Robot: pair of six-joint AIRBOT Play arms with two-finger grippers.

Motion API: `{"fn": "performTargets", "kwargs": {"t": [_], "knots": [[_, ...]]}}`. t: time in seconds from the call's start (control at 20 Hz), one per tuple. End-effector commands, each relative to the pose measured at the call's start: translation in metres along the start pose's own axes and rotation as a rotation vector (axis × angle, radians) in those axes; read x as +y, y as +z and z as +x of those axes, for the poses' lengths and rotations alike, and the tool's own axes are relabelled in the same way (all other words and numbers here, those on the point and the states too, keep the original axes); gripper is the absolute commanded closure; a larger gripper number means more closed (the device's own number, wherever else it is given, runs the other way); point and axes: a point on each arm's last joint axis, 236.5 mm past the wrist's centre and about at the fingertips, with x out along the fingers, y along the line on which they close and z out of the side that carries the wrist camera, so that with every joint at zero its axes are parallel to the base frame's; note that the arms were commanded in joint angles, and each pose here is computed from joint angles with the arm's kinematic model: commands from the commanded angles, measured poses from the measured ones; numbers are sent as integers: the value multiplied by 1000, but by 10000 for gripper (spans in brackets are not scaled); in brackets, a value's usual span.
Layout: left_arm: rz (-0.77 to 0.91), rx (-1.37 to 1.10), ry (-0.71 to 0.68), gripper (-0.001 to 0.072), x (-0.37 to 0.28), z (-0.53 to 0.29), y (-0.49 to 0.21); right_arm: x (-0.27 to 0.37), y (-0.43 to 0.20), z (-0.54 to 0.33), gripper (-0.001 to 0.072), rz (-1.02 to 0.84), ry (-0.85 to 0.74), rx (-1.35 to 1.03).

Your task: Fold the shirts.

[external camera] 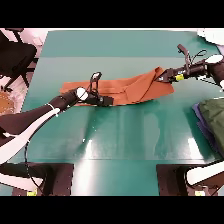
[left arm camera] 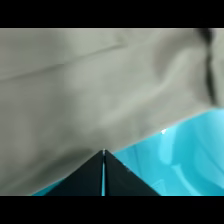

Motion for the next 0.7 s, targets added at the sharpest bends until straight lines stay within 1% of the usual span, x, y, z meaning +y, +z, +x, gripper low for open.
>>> {"fn": "performTargets", "kwargs": {"t": [0.0,0.3,0.65], "knots": [[22,-2,-23,689,-20,12,-8,26,-6,-13,691,-35,24,23],[48,14,-67,689,-51,41,-7,51,-8,-43,691,-81,20,3],[57,1,-76,689,-58,49,1,45,-10,-96,691,-62,-22,-69]]}}
